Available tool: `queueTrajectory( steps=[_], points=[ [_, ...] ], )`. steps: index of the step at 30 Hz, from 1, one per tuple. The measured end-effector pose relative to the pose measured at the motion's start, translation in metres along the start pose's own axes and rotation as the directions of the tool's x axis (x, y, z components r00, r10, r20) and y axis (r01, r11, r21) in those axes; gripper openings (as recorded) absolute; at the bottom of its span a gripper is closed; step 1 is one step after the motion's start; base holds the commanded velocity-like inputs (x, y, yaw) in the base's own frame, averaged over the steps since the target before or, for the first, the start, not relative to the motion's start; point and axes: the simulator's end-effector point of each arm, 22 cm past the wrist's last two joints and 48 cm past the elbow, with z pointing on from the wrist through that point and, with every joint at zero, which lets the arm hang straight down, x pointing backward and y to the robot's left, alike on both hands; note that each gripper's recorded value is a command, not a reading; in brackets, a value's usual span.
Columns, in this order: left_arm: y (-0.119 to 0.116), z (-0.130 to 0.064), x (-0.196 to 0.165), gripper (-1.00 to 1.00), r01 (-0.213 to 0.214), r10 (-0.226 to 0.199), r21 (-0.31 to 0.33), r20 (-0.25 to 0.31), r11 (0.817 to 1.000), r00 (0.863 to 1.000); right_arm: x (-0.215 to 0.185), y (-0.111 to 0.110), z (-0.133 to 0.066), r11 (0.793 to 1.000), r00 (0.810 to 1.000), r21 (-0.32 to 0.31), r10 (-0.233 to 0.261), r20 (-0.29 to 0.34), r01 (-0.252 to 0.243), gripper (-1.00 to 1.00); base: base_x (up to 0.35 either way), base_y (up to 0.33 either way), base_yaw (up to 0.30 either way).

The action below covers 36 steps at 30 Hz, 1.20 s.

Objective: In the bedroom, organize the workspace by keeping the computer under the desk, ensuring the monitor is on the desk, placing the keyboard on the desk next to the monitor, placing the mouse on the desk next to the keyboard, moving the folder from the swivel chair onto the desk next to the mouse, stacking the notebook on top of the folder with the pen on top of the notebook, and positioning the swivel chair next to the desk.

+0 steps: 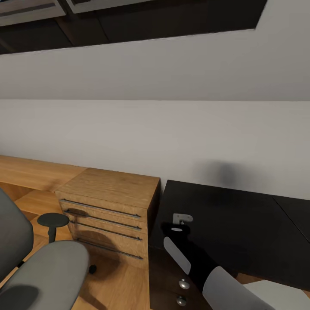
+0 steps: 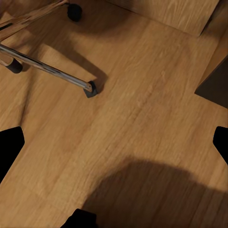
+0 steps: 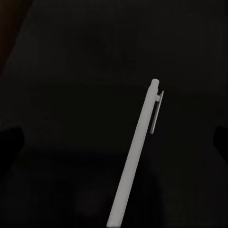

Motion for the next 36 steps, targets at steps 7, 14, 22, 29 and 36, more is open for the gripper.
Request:
queueTrajectory(
  steps=[7, 14, 22, 29, 36],
  points=[
    [0.0, 0.0, 0.0, 1.0, 0.0, 0.0, 0.0, 0.0, 1.0, 1.0, 0.014, -0.008, 0.014, 1.0, 0.999, 0.009, -0.015, -0.031, 0.015, 1.0, 0.0, 0.0, 0.0],
    [0.0, 0.0, 0.0, 1.0, -0.001, 0.001, 0.002, 0.0, 1.0, 1.0, 0.018, -0.015, 0.023, 1.0, 0.999, 0.019, -0.024, -0.045, 0.025, 1.0, 0.0, 0.0, 0.0],
    [-0.001, 0.0, 0.0, 1.0, -0.002, 0.002, 0.003, 0.0, 1.0, 1.0, 0.022, -0.02, 0.027, 0.999, 0.998, 0.029, -0.028, -0.054, 0.03, 1.0, 0.0, 0.0, 0.0],
    [-0.001, 0.0, 0.0, 1.0, -0.001, 0.001, 0.004, 0.001, 1.0, 1.0, 0.024, -0.028, 0.031, 0.999, 0.998, 0.049, -0.021, -0.052, 0.024, 1.0, 0.0, 0.0, 0.0],
    [-0.002, 0.0, 0.0, 1.0, -0.002, 0.002, 0.005, 0.002, 1.0, 1.0, 0.026, -0.025, 0.036, 0.999, 0.998, 0.025, -0.022, -0.056, 0.023, 1.0, 0.0, 0.0, 0.0]
  ],
)
